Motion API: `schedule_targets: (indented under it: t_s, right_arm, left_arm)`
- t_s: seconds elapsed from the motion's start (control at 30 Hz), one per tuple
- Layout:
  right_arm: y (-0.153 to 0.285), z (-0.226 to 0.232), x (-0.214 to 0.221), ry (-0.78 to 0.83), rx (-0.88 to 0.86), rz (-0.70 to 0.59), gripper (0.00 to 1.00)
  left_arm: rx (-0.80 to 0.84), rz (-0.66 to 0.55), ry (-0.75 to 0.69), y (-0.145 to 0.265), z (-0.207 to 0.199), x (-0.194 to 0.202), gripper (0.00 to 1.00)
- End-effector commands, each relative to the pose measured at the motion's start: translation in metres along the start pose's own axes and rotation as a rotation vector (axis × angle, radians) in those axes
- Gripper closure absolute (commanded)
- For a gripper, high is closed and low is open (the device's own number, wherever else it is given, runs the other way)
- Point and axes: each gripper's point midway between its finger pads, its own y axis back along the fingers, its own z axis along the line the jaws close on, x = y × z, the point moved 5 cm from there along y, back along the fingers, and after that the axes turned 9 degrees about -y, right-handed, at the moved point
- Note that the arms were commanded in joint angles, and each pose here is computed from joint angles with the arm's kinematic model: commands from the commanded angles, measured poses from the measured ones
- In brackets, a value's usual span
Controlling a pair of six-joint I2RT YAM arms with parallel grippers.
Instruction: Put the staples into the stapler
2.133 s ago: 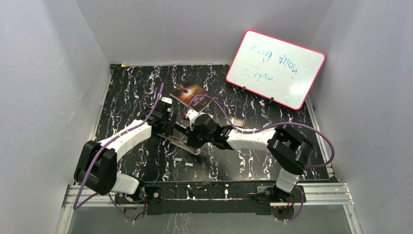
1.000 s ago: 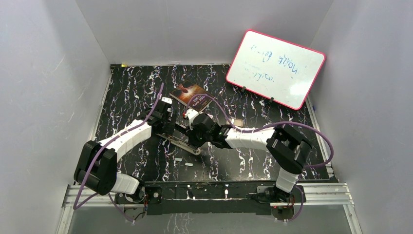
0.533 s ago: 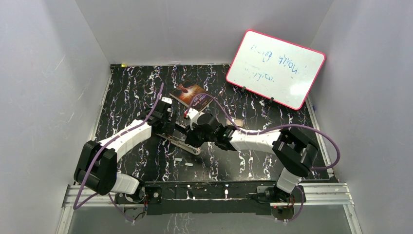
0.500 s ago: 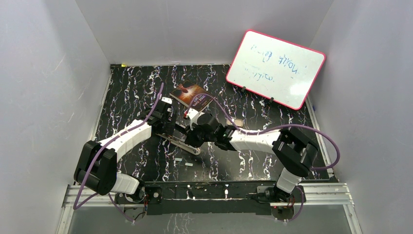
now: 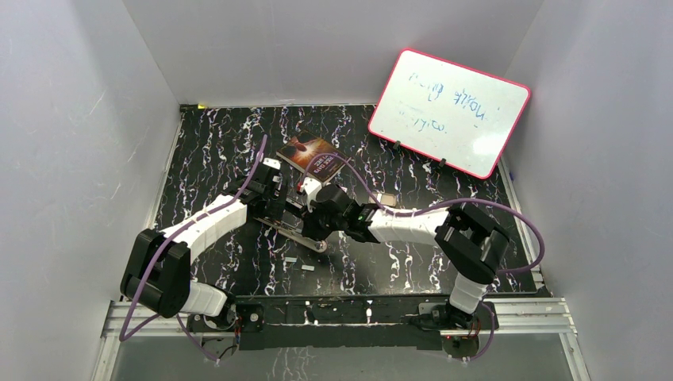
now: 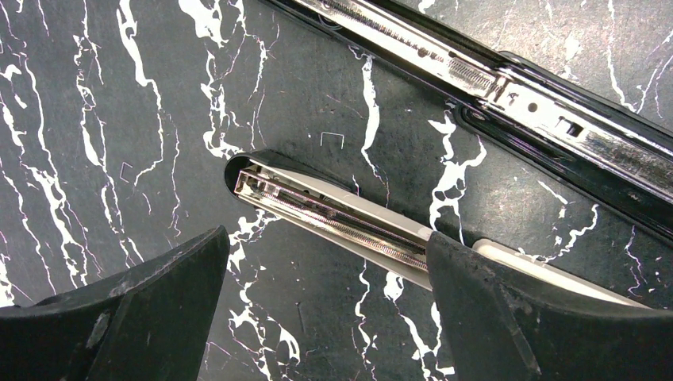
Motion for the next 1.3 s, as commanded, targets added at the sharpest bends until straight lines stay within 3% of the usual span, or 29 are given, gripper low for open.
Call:
schedule_targets:
  t_s: [0.0, 1.27]
  right_arm:
    - [-0.002, 0.003, -0.018, -0.012, 0.010, -0.039, 1.00]
    - [-0.005, -0.010, -0.016, 0.035, 0.104, -0.003, 1.00]
  left_arm:
    - [-0.019, -0.001, -0.017, 0.003, 0.002, 0.002, 0.06]
    - [-0.018, -0.001, -0.020, 0.003, 0.002, 0.002, 0.06]
